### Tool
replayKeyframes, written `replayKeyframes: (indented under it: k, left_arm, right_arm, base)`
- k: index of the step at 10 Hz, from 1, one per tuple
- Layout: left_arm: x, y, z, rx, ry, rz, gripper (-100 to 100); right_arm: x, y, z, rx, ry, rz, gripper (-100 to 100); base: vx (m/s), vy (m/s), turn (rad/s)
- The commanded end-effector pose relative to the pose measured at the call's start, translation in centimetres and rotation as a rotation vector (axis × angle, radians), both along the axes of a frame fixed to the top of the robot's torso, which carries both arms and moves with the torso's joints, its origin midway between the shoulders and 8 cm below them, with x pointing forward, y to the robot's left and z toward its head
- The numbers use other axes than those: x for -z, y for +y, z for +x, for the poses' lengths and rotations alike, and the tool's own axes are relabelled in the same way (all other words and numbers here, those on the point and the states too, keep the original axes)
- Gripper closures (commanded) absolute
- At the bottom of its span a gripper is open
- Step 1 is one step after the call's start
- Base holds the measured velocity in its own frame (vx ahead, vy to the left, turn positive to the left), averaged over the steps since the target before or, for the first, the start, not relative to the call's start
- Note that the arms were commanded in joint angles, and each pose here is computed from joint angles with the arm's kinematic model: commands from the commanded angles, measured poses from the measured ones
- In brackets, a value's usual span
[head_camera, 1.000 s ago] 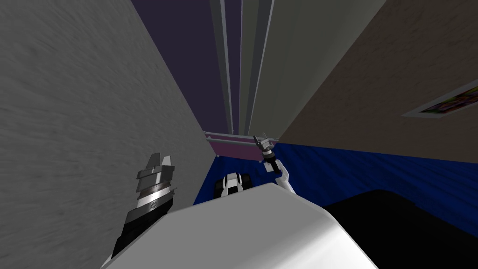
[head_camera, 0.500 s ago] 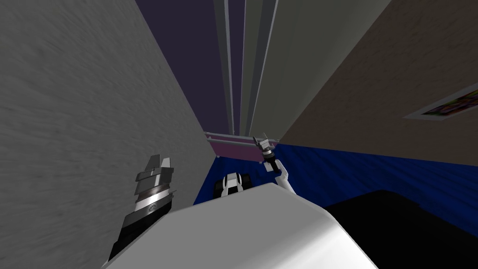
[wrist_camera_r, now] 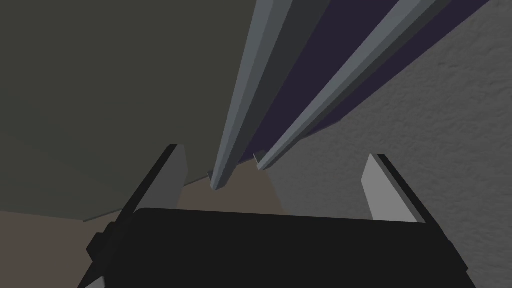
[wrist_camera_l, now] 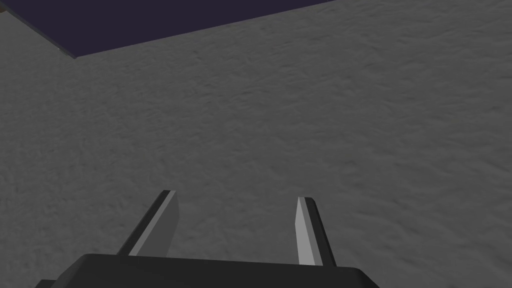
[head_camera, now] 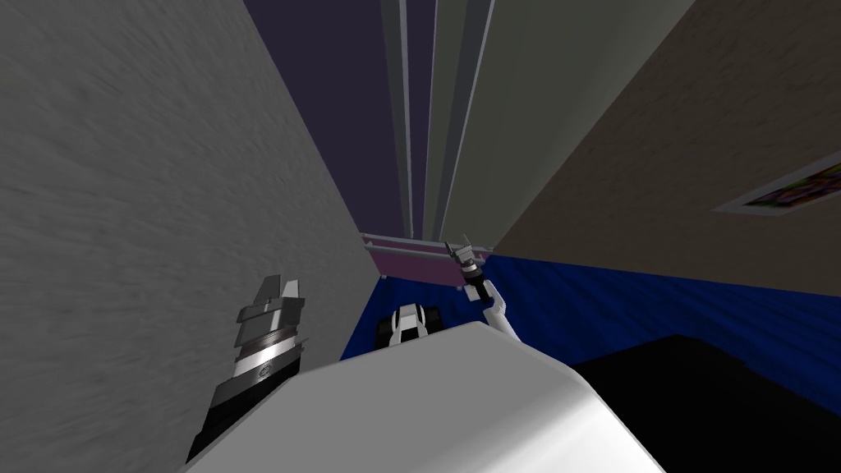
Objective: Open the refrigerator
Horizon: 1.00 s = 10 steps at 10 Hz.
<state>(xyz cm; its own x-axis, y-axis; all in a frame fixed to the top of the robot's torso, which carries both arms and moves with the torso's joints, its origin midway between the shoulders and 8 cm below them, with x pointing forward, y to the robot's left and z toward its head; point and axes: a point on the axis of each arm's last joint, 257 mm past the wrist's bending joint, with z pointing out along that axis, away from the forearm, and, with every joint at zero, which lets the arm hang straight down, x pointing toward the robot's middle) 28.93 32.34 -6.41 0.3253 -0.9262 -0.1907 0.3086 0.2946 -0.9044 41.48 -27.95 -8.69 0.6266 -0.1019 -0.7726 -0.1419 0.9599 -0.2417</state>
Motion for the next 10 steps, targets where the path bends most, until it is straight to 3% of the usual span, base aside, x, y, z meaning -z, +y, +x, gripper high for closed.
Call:
replayKeyframes:
  k: [1,10]
  left_arm:
    - [0.1,0.1,-0.1,-0.002,0.005,0.0,0]
    - [1.1,0.4,-0.8,-0.015,0.04,0.002,0]
  right_arm:
    - [1.0,-0.4,0.4,0.055,-0.01,-0.068,-100]
    - [4.4,-1.8,1.7,0.223,-0.027,-0.268,-100]
  base:
    - [0.029,-0.004,0.012]
    - [0.028,-0.002,0.01]
